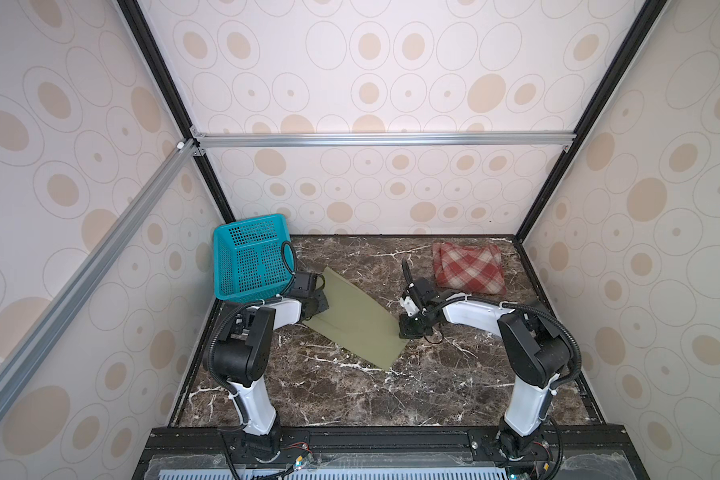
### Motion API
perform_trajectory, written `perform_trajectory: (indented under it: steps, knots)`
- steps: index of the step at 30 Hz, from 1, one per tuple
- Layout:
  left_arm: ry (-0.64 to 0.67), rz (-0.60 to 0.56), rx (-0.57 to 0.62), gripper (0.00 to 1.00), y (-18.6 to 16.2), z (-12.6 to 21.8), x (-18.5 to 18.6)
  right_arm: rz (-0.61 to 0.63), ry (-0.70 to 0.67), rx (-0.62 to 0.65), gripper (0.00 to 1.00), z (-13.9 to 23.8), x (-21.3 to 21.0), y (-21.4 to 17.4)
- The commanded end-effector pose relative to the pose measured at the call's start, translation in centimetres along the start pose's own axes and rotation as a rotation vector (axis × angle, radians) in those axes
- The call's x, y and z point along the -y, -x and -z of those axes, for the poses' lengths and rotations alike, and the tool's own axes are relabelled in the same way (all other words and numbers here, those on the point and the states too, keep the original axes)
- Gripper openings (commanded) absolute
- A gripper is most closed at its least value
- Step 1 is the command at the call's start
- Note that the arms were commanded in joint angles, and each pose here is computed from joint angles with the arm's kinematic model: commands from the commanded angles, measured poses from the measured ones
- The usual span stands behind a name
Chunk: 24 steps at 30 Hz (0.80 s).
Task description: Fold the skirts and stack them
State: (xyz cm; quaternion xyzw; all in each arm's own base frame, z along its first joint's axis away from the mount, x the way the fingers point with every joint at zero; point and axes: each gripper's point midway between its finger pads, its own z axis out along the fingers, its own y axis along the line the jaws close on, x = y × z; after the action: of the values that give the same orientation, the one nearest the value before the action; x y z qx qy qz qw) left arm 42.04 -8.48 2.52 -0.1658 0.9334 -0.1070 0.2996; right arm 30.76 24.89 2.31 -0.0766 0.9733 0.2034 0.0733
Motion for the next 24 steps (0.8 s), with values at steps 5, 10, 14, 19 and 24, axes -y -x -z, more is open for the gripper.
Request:
perform_trajectory:
  steps: [5, 10, 14, 19, 24]
  knots:
    - [-0.004, -0.039, -0.037, 0.17, -3.4, 1.8, 0.4, 0.008, -0.19, 0.017, 0.0, 0.0, 4.8, 1.8]
    - [-0.072, -0.025, -0.066, 0.17, -5.9, 3.6, 1.9, 0.019, -0.21, 0.039, 0.0, 0.0, 6.2, 4.3]
    - [-0.113, -0.015, -0.083, 0.17, -6.9, 5.5, 2.6, 0.057, -0.207, 0.108, 0.0, 1.9, 5.4, 6.6]
    - [-0.04, -0.101, -0.05, 0.19, -5.3, 8.1, 1.8, 0.06, -0.088, 0.169, 0.0, 5.6, 2.1, 6.6]
    - [0.026, -0.158, -0.049, 0.2, -5.1, 8.5, 0.6, 0.072, -0.032, 0.145, 0.0, 5.9, -0.2, 4.2]
